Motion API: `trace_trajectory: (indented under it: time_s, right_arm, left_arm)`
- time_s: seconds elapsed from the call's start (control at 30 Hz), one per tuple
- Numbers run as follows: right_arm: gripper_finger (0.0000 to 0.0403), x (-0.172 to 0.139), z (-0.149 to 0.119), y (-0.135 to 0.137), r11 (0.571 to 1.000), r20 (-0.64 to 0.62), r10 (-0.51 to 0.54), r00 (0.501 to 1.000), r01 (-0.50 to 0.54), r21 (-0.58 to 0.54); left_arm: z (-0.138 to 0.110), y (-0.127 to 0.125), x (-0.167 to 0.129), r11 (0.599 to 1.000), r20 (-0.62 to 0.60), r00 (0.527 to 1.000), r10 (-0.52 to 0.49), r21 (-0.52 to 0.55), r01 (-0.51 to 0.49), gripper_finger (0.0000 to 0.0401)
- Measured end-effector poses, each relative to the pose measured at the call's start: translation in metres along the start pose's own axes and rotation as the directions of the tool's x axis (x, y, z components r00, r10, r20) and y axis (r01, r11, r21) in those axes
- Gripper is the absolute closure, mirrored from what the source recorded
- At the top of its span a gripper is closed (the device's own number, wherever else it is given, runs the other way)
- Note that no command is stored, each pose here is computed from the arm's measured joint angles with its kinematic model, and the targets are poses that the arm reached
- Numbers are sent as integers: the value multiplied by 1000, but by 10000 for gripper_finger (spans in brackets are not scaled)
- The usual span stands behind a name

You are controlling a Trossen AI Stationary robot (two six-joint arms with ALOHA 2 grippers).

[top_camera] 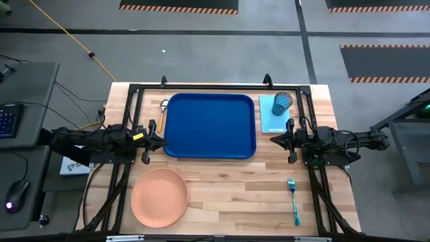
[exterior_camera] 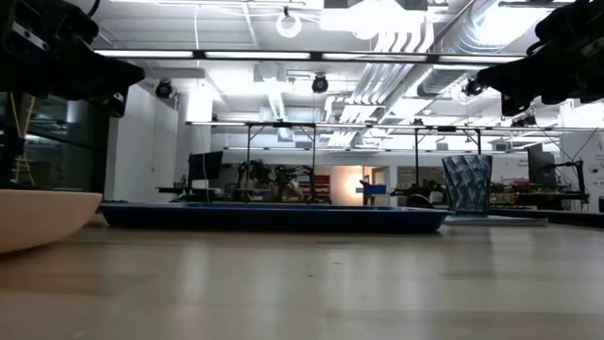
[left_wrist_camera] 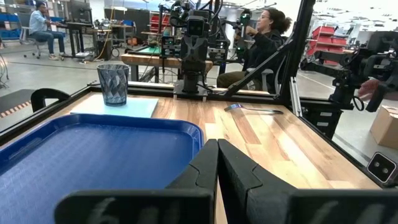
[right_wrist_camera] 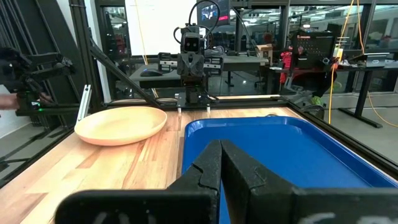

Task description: Pick and place plate/cup/fork/spoon on tray

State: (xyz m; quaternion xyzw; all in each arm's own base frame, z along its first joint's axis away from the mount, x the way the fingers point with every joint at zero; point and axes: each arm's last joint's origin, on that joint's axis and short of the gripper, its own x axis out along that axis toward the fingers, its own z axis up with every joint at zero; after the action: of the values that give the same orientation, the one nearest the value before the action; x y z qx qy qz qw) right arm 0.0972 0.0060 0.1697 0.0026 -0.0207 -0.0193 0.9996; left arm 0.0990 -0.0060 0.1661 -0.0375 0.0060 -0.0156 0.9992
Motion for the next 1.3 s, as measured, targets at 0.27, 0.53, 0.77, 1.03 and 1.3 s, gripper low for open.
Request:
trace_trajectory:
  time_s: [0.27, 0.53, 0.77, 1.03, 1.3]
  right_arm:
    - [403, 0, 0, 0, 1000, 0, -5, 1000, 5, 0]
    - [403, 0, 0, 0, 1000, 0, -5, 1000, 5, 0]
    - [403, 0, 0, 0, 1000, 0, -5, 1000, 5, 0]
    - [403, -3, 28, -1, 999, 281, -13, 960, 23, -34]
    - [358, 8, 65, -10, 928, 191, -353, 916, 369, -53]
  left_arm:
    - [0, 0, 0, 1000, 0, 1000, 0, 0, 0, 401]
    - [0, 0, 0, 1000, 0, 1000, 0, 0, 0, 401]
    - [0, 0, 0, 1000, 0, 1000, 0, 0, 0, 401]
    - [0, 0, 0, 1000, 0, 1000, 0, 0, 0, 401]
    - [0, 0, 0, 1000, 0, 1000, 0, 0, 0, 401]
